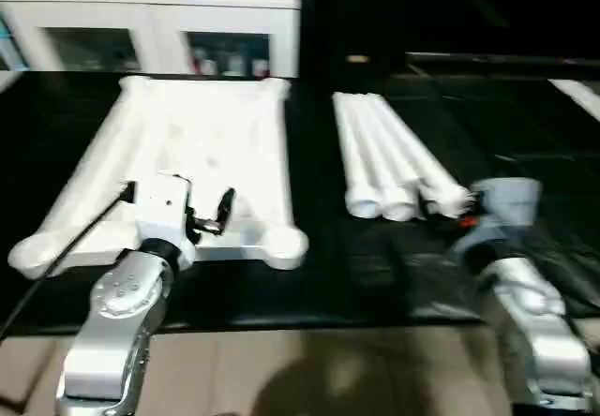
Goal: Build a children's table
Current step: Move to table
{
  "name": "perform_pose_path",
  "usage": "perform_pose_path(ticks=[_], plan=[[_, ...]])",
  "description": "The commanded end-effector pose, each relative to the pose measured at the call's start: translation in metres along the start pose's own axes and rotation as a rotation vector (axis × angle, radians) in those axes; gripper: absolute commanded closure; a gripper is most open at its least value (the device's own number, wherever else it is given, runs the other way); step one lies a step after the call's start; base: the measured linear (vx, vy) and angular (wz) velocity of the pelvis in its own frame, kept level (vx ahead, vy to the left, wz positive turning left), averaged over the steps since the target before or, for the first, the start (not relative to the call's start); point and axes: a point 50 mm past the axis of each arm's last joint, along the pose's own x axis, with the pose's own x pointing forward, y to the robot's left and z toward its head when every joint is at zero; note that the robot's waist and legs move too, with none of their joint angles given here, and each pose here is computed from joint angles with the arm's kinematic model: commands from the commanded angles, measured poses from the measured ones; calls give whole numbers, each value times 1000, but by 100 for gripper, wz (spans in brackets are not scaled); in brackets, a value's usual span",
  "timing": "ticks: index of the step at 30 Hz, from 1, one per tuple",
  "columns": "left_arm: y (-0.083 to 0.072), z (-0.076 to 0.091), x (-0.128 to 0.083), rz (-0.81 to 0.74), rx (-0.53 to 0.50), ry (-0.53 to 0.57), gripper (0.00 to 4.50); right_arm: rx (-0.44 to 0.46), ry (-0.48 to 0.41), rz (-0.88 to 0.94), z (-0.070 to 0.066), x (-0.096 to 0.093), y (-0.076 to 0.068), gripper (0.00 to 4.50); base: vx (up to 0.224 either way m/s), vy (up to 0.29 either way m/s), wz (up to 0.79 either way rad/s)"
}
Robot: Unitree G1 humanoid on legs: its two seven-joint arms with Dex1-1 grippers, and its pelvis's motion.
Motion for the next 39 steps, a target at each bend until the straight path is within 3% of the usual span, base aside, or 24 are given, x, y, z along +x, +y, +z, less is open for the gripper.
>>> perform_pose_path(ticks=[1, 13, 24, 31, 39], plan=[[-1, -2, -1, 1, -6, 5, 5, -2, 5, 45, 1, 1, 8, 0, -21, 169, 12], [0, 2, -1, 6, -7, -11, 5, 40, 50, 63, -6, 5, 14, 0, -48, 161, 3], [-2, 3, 3, 1, -22, -17, 5, 49, 46, 94, 0, 8, 18, 0, -44, 127, -7], [-4, 3, 0, 12, -65, -34, 5, 36, 65, 104, -1, 8, 16, 0, -7, -38, 7], [-5, 3, -2, 30, -45, -21, 5, 5, 91, 111, 0, 11, 14, 0, 28, -76, 4]])
